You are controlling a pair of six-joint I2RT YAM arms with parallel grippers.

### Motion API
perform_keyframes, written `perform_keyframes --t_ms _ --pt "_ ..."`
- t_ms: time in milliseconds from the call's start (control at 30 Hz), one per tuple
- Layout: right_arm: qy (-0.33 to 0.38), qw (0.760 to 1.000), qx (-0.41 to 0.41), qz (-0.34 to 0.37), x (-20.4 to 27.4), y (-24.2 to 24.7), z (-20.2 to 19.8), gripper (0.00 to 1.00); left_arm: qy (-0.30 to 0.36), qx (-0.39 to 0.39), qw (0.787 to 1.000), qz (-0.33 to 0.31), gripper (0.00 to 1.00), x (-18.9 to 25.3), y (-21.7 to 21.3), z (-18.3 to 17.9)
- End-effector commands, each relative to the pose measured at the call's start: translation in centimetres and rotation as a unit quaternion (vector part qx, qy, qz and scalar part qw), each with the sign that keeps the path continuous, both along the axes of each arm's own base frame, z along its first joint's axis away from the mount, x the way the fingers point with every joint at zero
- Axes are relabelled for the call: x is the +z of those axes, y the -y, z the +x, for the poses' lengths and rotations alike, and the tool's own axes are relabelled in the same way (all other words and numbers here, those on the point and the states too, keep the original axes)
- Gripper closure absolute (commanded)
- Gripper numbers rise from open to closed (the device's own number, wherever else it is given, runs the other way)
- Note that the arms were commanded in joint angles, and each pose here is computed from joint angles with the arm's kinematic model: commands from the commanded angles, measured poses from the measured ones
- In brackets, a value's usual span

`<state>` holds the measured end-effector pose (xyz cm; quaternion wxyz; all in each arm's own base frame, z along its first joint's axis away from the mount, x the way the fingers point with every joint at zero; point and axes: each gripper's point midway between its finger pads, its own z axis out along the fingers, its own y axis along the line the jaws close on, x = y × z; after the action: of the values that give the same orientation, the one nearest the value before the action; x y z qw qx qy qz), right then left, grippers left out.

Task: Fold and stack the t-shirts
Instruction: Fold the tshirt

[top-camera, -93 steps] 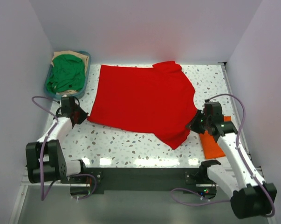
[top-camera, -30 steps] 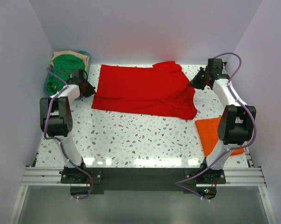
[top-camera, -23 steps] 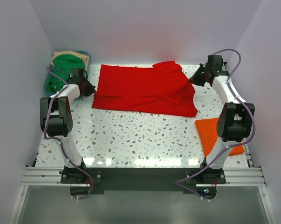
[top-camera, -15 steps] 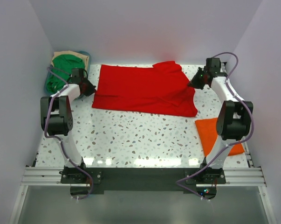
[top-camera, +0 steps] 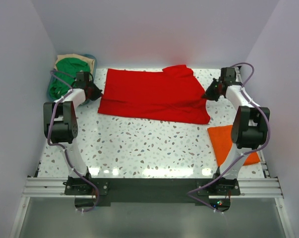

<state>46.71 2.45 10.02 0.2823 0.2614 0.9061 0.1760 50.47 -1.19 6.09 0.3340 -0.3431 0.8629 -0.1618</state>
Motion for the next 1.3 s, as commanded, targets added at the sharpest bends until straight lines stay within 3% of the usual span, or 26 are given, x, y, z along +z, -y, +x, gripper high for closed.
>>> perform_keyframes --t_ms 0,533,700,800,833,933,1033,1200,1267 --pt "0.009 1.0 -0.007 -0.013 -0.2 0.9 0.3 1.0 0.041 0.004 0.999 -0.003 0.99 2.0 -0.1 1.6" --pt "0.007 1.0 -0.018 0.003 -0.8 1.6 0.8 1.0 0.044 0.006 0.999 -0.008 0.91 1.2 -1.2 1.2" --pt "0.009 1.0 -0.019 0.016 -0.8 1.5 1.9 1.0 0.055 -0.003 0.998 -0.012 0.77 1.3 -1.0 1.7" --pt "0.016 1.0 -0.019 0.019 -0.5 1.5 2.9 0.88 0.074 -0.028 0.997 -0.024 0.7 2.4 -0.2 1.9" --pt "0.015 1.0 -0.017 0.019 -0.5 1.5 3.1 0.75 0.074 -0.034 0.996 -0.027 0.68 2.5 0.1 1.7" --pt "0.022 1.0 -0.011 0.01 1.2 1.6 3.4 0.5 0.049 -0.013 0.999 -0.005 0.62 2.4 0.1 -0.6" --pt "0.026 0.999 -0.014 -0.024 2.1 1.5 2.3 0.38 0.031 0.021 0.999 0.001 0.6 1.9 -0.2 -3.9" --pt "0.029 0.999 -0.023 -0.034 2.7 0.9 -3.0 0.37 0.004 0.071 0.997 0.034 0.54 0.9 -1.1 -9.5" --pt "0.012 0.999 -0.029 -0.031 0.7 0.7 -5.7 0.38 0.013 0.073 0.997 0.036 0.52 1.0 -1.0 -10.2"
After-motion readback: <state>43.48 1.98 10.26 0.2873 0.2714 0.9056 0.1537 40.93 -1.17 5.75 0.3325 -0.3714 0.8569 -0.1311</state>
